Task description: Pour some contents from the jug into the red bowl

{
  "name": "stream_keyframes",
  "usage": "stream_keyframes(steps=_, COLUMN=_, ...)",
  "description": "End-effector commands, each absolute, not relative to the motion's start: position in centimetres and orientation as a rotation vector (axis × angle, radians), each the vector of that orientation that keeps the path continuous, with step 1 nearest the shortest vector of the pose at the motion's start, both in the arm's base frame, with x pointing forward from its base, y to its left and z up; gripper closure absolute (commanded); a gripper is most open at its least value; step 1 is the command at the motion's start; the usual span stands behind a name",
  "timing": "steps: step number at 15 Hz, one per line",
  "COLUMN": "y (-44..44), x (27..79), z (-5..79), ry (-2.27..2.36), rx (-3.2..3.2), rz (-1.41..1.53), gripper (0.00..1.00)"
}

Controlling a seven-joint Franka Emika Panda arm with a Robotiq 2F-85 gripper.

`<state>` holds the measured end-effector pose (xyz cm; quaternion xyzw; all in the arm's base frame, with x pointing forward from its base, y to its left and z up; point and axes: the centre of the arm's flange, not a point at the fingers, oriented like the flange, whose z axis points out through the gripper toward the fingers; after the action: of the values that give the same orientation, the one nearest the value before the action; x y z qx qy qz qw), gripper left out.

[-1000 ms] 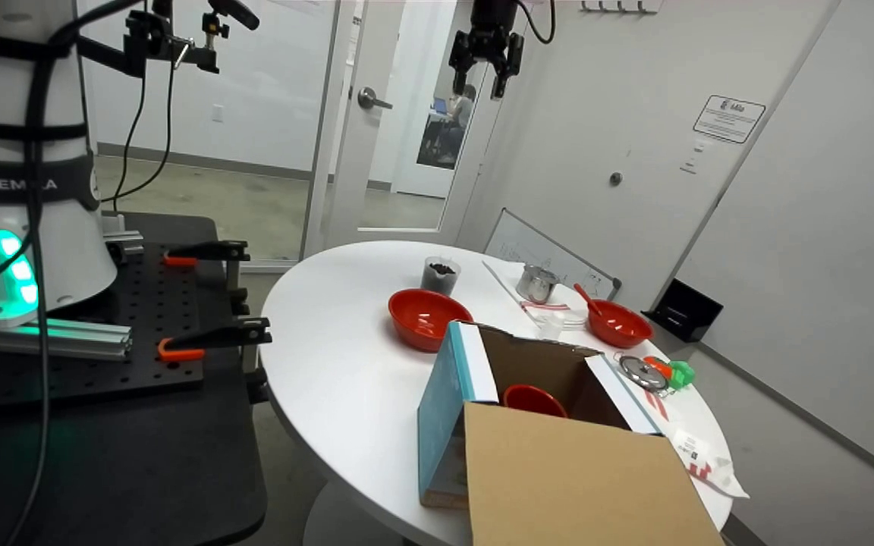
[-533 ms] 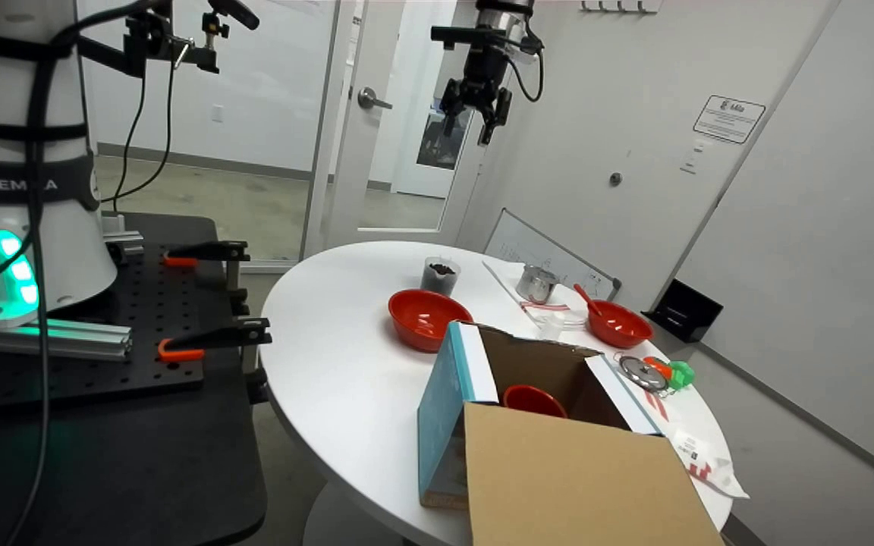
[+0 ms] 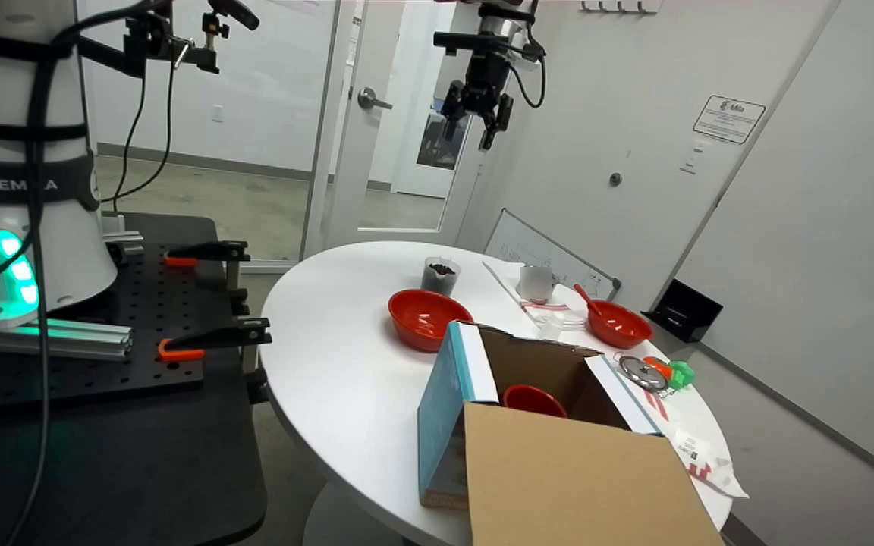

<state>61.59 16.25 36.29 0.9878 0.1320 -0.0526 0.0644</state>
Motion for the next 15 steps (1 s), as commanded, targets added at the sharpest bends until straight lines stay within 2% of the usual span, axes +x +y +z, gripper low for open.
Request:
stream_keyframes(steps=1, y=17.7, x=62.7, z=34.7, ry=0.534, rx=2.961, rz=-0.319, gripper=0.00)
stream_keyframes(steps=7, y=19.6, x=65.3, z=29.1, ry=0.828, rx=2.857, rz=-0.528, gripper=0.00)
stream_keyframes(steps=15, y=18.6, x=70.5, z=22.1, ry=1.076, rx=2.853, rz=-0.652, gripper=0.00)
